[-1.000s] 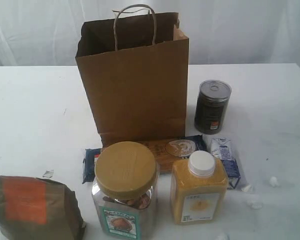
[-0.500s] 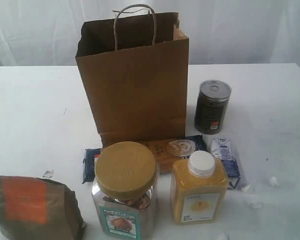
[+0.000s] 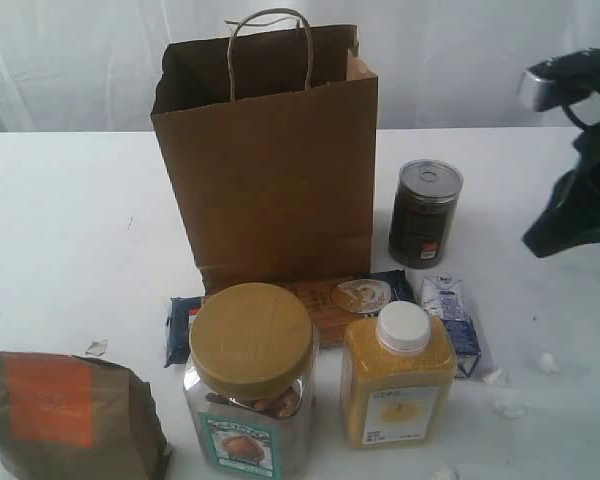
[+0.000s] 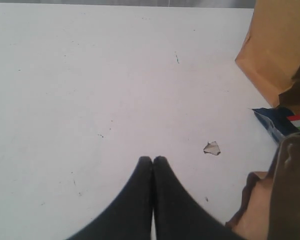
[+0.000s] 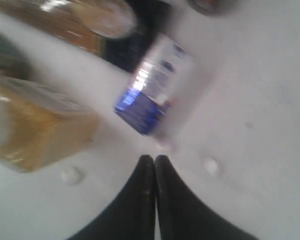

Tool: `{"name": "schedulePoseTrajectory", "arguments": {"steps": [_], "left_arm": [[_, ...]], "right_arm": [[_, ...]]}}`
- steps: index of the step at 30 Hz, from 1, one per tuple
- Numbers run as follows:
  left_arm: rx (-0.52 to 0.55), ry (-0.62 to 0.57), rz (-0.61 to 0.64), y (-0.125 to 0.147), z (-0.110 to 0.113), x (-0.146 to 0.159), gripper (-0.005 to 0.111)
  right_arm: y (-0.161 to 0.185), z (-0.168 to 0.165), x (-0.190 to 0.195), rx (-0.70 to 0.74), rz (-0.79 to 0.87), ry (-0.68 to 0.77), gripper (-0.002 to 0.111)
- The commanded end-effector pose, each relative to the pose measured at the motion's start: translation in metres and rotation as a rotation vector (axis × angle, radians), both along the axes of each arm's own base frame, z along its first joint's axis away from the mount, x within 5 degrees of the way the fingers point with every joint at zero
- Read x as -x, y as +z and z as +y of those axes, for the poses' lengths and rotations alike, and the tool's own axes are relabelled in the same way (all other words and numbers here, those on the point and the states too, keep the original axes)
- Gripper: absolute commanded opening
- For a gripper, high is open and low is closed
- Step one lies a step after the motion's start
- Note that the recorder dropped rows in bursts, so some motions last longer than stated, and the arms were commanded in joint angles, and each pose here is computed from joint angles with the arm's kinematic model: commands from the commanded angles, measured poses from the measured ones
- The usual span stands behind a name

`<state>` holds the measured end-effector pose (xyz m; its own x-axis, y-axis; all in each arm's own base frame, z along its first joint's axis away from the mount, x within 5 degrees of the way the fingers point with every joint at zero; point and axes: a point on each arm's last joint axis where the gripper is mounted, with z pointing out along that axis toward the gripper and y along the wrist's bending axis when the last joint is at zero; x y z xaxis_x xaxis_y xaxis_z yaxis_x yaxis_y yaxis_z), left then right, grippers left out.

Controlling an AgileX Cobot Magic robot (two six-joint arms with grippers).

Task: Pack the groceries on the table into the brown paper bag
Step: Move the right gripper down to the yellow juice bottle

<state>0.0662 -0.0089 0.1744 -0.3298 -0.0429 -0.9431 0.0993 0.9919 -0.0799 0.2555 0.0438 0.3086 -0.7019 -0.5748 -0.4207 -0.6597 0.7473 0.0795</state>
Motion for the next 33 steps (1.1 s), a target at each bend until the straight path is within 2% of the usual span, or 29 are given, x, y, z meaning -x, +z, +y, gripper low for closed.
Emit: {"name": "schedulePoseTrajectory", "arguments": {"steps": [1, 3, 5, 11, 13, 17, 26, 33], "left_arm": [[0.015, 0.002, 0.004, -0.001, 0.0, 0.001, 0.0], [0.015, 0.002, 0.004, -0.001, 0.0, 0.001, 0.0], [0.015, 0.002, 0.004, -0.001, 0.0, 0.001, 0.0], [0.015, 0.002, 0.004, -0.001, 0.0, 0.001, 0.0], [0.015, 0.002, 0.004, -0.001, 0.0, 0.001, 0.0], [0.015, 0.002, 0.004, -0.001, 0.0, 0.001, 0.0], [0.015, 0.002, 0.004, -0.001, 0.0, 0.001, 0.0], [0.015, 0.002, 0.004, -0.001, 0.0, 0.001, 0.0]], "right_arm": [[0.017, 0.039, 0.023, -0.03, -0.1, 0.361, 0.001], [0.021, 0.054, 0.037, -0.018, -0.117, 0.512, 0.006], [0.023, 0.066, 0.046, -0.015, -0.136, 0.603, 0.016], [0.019, 0.092, 0.062, 0.025, -0.135, 0.758, 0.064], [0.015, 0.096, 0.061, 0.05, -0.136, 0.776, 0.073], [-0.003, 0.101, 0.048, 0.098, -0.195, 0.765, 0.076], [-0.047, 0.105, 0.035, 0.127, -0.118, 0.743, 0.076], [-0.06, 0.11, 0.024, 0.135, -0.149, 0.714, 0.076]]}}
